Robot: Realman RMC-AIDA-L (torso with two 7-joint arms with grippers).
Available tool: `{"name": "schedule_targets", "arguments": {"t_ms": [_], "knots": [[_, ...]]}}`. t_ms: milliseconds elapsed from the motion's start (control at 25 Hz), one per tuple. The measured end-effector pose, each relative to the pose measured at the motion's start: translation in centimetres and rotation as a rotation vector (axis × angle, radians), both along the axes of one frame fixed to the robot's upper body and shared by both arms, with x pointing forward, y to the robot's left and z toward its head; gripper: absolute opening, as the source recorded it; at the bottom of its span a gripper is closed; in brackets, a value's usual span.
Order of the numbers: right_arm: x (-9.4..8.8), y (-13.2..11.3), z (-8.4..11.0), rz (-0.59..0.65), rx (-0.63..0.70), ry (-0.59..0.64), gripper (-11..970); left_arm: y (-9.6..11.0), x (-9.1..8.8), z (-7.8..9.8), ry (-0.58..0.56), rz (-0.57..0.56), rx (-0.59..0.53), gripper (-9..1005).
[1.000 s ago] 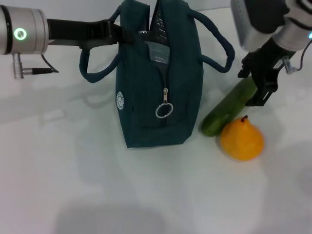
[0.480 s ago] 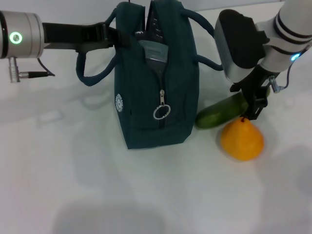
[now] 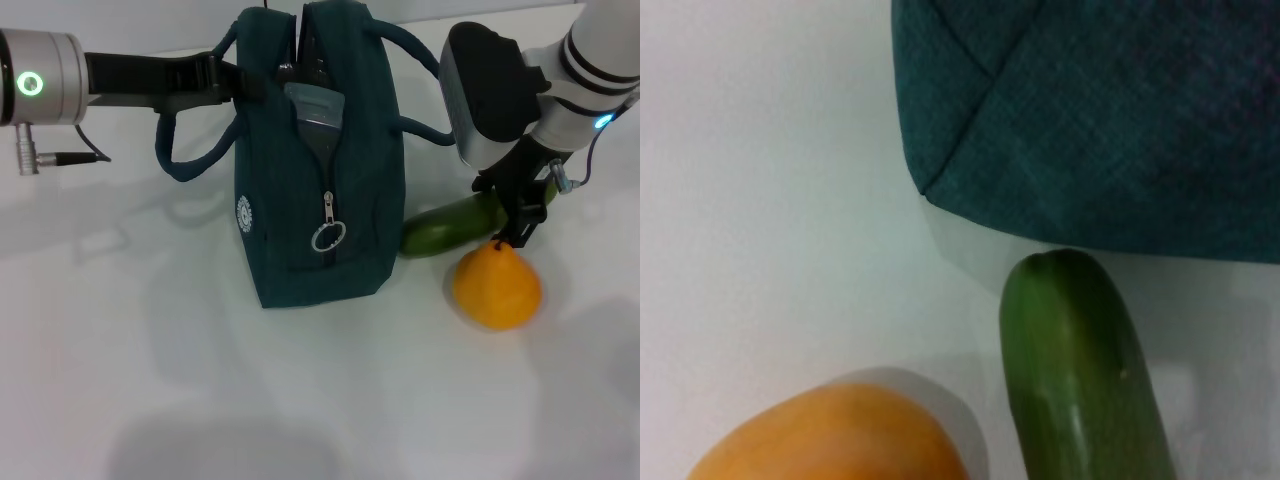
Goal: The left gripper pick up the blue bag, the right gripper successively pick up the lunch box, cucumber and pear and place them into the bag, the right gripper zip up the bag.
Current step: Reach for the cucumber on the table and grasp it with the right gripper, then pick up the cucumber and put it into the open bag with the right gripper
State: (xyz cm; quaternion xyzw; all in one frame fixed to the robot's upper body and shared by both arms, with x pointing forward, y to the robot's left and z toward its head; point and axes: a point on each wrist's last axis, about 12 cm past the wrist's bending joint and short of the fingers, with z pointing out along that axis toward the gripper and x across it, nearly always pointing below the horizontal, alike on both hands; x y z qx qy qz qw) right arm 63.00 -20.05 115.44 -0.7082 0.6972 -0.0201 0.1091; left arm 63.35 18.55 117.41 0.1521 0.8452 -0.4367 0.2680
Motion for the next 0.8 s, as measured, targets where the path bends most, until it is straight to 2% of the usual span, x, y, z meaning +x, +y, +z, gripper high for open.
{"name": "schedule_targets", "arguments": {"t_ms": [160, 360, 800], "knots": [[-0.01, 0.02, -0.03, -0.009, 0.006, 0.003, 717, 0.07, 0.02, 0.04, -0.002, 0.000, 0.001, 45], [0.00, -0.04, -0.03, -0.014, 0.010, 0.003, 553, 0.11, 0.03, 0.09, -0.003, -0.001, 0.001, 45], [-0.07, -0.38, 0.00, -0.039, 0.014, 0.014, 554, 0.27, 0.12, 0.26, -0.008, -0.001, 0.008, 44]]}}
